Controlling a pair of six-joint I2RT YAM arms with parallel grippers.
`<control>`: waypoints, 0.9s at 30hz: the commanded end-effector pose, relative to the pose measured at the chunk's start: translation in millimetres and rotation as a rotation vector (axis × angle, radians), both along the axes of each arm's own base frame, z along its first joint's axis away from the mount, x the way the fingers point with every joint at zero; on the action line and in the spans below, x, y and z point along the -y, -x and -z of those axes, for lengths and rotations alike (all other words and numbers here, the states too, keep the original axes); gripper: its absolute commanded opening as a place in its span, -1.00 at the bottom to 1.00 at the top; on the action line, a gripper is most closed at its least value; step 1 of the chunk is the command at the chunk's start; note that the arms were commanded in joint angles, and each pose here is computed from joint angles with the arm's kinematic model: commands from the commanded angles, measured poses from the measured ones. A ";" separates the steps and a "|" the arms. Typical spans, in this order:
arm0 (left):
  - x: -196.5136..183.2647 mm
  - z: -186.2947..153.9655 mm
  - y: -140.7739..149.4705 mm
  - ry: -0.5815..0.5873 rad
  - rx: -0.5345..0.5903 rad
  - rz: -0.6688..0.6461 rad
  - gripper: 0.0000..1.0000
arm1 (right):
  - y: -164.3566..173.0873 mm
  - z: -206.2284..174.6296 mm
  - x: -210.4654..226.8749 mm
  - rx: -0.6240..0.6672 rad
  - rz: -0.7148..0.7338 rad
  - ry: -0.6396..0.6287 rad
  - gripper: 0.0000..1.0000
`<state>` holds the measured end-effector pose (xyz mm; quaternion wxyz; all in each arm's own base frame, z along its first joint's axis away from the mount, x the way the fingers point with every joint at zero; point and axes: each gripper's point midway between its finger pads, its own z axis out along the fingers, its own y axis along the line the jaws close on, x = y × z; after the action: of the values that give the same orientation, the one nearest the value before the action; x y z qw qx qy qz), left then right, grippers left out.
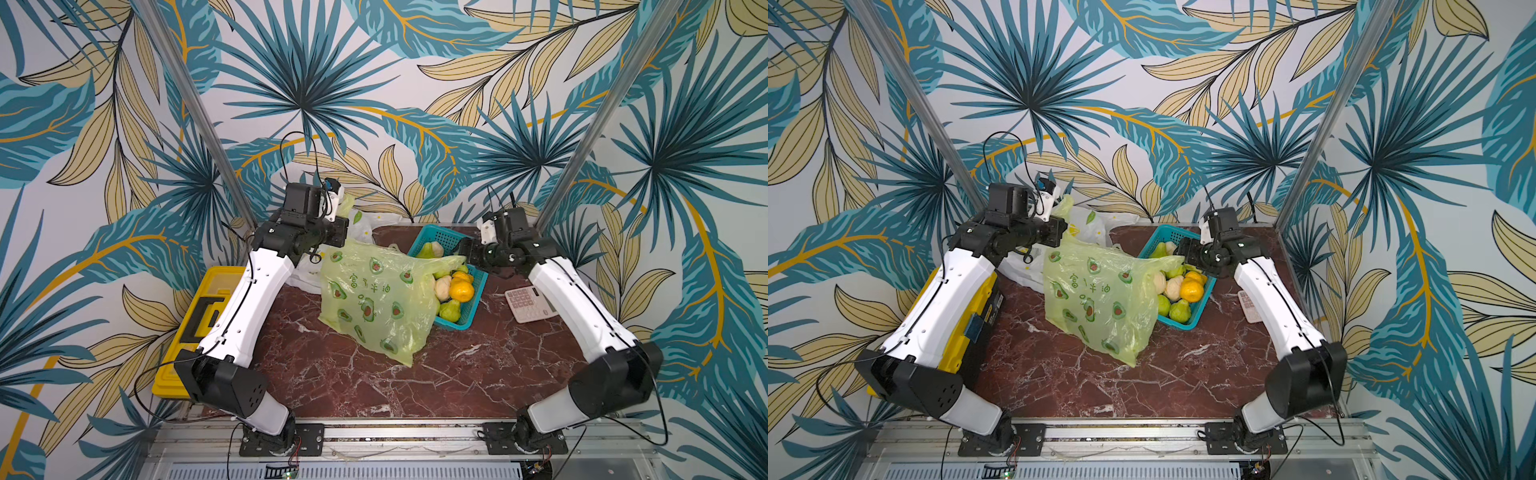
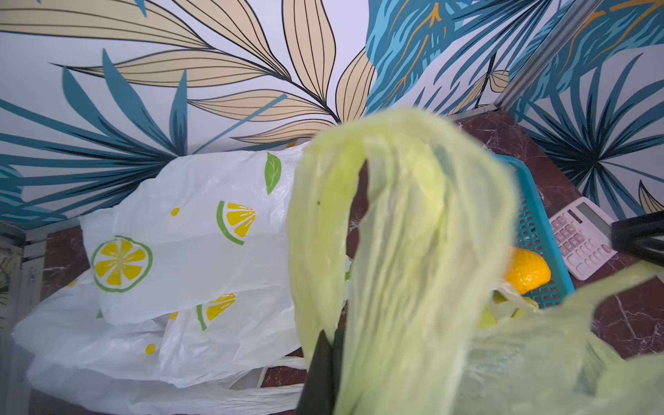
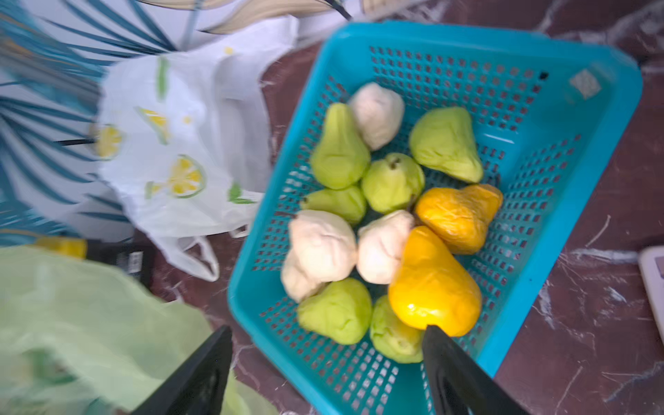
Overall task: Place the pears into plastic bags & tie knots
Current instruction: Pick up the plastic bag from the corner of the board.
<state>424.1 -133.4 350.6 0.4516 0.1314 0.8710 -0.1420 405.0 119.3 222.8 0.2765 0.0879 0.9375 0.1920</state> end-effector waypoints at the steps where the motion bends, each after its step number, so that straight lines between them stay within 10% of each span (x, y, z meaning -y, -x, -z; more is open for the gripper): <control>1: -14.0 -13.7 -0.8 -0.007 0.041 -0.003 -0.95 | 0.4 -3.1 6.6 0.046 0.058 -0.028 0.69; 16: 36.7 69.2 -27.1 0.001 -0.174 -0.006 -0.91 | 37.9 -108.6 -90.3 0.139 -0.311 -0.350 0.96; 27: 97.9 59.7 17.2 0.042 -0.109 0.291 -0.90 | -27.5 -94.4 -18.3 0.219 0.112 0.091 0.90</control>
<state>423.2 -204.1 260.3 0.3481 0.1873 0.8988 -0.1897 412.5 154.8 344.3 0.3923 0.0716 0.8852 0.2394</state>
